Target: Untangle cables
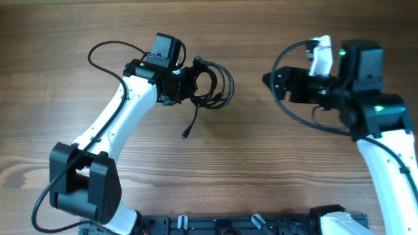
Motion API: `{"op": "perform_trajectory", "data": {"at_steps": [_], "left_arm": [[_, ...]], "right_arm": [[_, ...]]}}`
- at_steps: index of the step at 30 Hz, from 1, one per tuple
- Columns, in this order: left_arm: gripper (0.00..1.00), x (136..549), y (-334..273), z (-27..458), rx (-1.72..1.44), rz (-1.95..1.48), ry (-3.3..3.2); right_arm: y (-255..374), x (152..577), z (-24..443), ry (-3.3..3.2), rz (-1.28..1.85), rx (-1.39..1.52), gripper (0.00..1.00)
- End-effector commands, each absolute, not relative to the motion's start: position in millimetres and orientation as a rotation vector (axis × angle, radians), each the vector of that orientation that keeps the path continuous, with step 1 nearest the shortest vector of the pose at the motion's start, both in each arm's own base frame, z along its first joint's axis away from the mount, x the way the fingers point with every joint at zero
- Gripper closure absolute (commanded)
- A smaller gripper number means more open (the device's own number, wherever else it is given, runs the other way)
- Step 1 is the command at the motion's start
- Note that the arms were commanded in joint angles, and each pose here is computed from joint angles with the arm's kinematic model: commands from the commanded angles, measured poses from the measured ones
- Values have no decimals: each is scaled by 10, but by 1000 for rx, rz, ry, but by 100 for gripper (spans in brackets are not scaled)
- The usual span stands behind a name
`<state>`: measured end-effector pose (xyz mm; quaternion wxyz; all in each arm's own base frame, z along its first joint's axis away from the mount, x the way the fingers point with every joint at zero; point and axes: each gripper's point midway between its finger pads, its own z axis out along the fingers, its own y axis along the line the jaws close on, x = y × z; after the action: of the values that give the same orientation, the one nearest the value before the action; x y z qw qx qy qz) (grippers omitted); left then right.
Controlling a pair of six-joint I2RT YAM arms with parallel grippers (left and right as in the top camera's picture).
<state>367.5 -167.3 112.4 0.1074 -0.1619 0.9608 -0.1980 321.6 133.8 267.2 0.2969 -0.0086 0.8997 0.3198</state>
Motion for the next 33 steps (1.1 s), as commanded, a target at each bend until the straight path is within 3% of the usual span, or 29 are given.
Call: {"op": "perform_trajectory", "data": {"at_steps": [1, 6, 10, 16, 21, 30, 33], "left_arm": [[96, 3738, -1645, 1274, -547, -603, 2775], [96, 3703, -1574, 1588, -533, -600, 2696], [96, 3584, -1382, 1847, -654, -522, 2616], [96, 3536, -1357, 1811, -727, -514, 2628], [96, 3534, -1357, 1810, -727, -514, 2629], [96, 3536, -1358, 1811, -727, -515, 2628], [96, 3540, -1364, 1815, -725, -520, 2627]], "right_arm": [[1586, 3286, 2443, 2466, 834, 38, 18], [2034, 3345, 2233, 2503, 884, -65, 20], [2188, 3390, 2327, 2442, 916, -122, 20], [2315, 3382, 2395, 2406, 961, -168, 20], [2447, 3401, 2099, 2490, 887, -128, 24], [2544, 3635, 1561, 2580, 835, -56, 34], [2536, 3703, 1531, 2568, 815, -35, 47]]}}
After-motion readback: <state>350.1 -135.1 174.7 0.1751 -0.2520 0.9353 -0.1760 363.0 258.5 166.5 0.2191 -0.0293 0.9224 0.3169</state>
